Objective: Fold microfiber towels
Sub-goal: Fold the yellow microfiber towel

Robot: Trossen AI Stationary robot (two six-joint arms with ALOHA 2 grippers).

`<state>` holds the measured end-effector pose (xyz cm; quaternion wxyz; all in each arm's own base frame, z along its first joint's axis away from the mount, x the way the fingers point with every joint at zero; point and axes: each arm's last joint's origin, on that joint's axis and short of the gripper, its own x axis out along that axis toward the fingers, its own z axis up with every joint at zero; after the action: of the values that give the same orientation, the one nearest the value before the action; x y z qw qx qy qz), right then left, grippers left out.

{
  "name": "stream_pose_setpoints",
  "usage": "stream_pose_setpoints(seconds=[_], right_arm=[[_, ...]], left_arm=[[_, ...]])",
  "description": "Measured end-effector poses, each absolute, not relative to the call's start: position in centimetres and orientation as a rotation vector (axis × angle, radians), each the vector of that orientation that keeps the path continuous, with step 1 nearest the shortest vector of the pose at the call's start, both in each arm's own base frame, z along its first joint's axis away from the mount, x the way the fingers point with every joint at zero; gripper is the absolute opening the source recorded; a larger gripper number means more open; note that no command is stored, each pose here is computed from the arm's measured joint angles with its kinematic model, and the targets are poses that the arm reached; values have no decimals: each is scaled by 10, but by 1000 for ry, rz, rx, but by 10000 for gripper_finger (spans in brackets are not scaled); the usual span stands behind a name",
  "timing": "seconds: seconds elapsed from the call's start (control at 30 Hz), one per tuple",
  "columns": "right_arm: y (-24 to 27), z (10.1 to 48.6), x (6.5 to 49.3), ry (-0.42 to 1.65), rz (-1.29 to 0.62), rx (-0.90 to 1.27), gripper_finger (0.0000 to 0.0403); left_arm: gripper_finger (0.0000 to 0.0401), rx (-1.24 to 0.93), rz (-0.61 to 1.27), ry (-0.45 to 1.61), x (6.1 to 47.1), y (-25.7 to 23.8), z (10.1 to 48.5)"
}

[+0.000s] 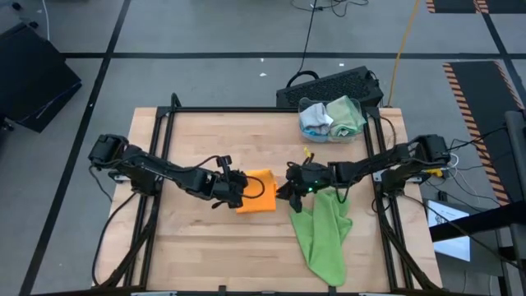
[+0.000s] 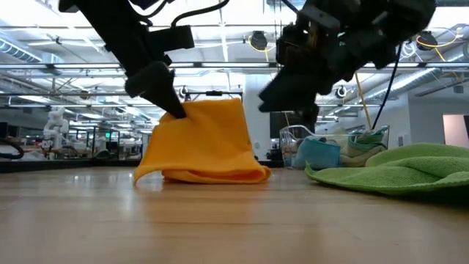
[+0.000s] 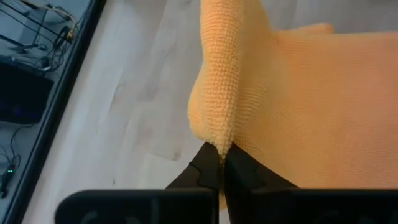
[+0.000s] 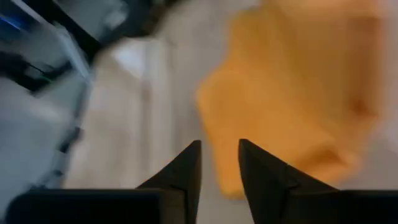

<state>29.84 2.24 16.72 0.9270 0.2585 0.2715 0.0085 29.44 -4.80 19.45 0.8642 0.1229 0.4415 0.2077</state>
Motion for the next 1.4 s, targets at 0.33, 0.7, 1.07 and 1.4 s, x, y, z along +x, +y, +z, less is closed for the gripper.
stream_pose_setpoints(seconds=[0.33, 0.7, 1.07, 1.4], right_arm=[[17, 112, 330, 536, -33, 585, 5], [1, 86, 343, 535, -188, 720, 1], [-7, 90, 337, 576, -254, 724, 1], [-6, 103, 326, 680, -232, 673, 0]], left_arm=[[8, 267, 426, 924, 296, -44, 195], [4, 280, 257, 935, 292, -71, 194], [4, 323, 141, 982, 294, -100, 169], [20, 335, 79, 990, 305, -104, 149]])
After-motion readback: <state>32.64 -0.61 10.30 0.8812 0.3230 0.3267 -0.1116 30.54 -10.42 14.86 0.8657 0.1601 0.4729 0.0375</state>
